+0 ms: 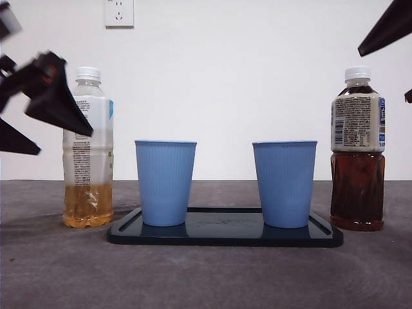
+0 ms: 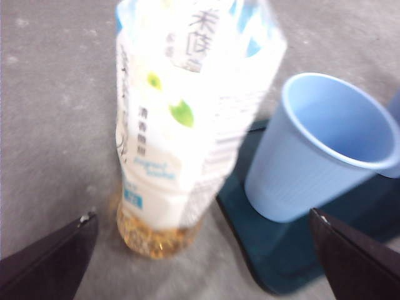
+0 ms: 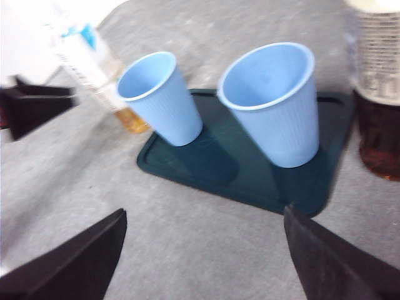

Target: Pour the drink into the cup

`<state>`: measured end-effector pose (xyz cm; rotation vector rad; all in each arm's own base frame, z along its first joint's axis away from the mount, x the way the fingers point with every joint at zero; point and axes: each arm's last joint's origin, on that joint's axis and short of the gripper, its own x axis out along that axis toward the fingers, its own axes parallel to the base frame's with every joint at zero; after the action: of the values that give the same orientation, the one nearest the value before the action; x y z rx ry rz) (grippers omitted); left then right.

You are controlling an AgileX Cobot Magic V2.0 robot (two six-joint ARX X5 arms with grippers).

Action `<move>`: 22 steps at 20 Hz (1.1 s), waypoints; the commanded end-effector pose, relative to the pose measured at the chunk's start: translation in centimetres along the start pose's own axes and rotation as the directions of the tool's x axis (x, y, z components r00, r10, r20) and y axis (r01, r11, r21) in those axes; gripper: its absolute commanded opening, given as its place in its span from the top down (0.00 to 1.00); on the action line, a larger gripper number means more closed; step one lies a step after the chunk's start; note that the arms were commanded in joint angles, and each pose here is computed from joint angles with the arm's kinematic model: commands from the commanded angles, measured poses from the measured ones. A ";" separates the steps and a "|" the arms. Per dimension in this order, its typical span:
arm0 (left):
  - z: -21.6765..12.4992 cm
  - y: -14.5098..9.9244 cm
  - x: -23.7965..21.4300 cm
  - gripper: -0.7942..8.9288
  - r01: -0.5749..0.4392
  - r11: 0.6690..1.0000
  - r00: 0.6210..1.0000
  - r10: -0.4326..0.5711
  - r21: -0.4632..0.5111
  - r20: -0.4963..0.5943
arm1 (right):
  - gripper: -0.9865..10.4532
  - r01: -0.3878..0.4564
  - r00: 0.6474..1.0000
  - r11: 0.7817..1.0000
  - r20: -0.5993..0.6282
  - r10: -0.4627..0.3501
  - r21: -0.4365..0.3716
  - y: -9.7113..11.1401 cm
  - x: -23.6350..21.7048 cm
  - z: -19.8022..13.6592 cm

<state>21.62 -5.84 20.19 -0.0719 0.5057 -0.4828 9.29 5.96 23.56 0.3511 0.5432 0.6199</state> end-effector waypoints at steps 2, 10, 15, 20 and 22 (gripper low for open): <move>-0.5 0.6 2.2 0.31 -0.020 1.000 1.000 0.020 0.015 0.005 | 0.56 -0.047 0.999 0.999 0.005 0.047 0.001 0.5 -0.3 0.6; -1.8 1.6 5.6 0.31 -0.022 0.999 0.999 0.020 0.033 0.039 | 0.56 -0.050 0.999 0.999 0.015 0.051 -0.013 0.7 -0.5 0.8; -2.4 2.1 7.0 0.31 -0.047 0.998 0.997 0.044 0.042 0.068 | 0.56 -0.041 0.999 0.999 0.019 0.042 -0.017 0.7 -0.5 0.8; -2.6 2.2 7.4 0.47 -0.047 0.998 0.995 0.042 0.047 0.089 | 0.56 -0.040 0.999 0.999 0.019 0.041 -0.020 0.7 -0.5 0.8; -2.6 2.2 7.4 0.54 -0.047 0.998 0.995 0.042 0.047 0.090 | 0.56 -0.040 0.999 0.999 0.019 0.041 -0.021 0.7 -0.5 0.8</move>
<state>26.87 -7.11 14.46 -0.0440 0.4041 -0.4518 9.18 5.98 24.19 0.3559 0.5333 0.6489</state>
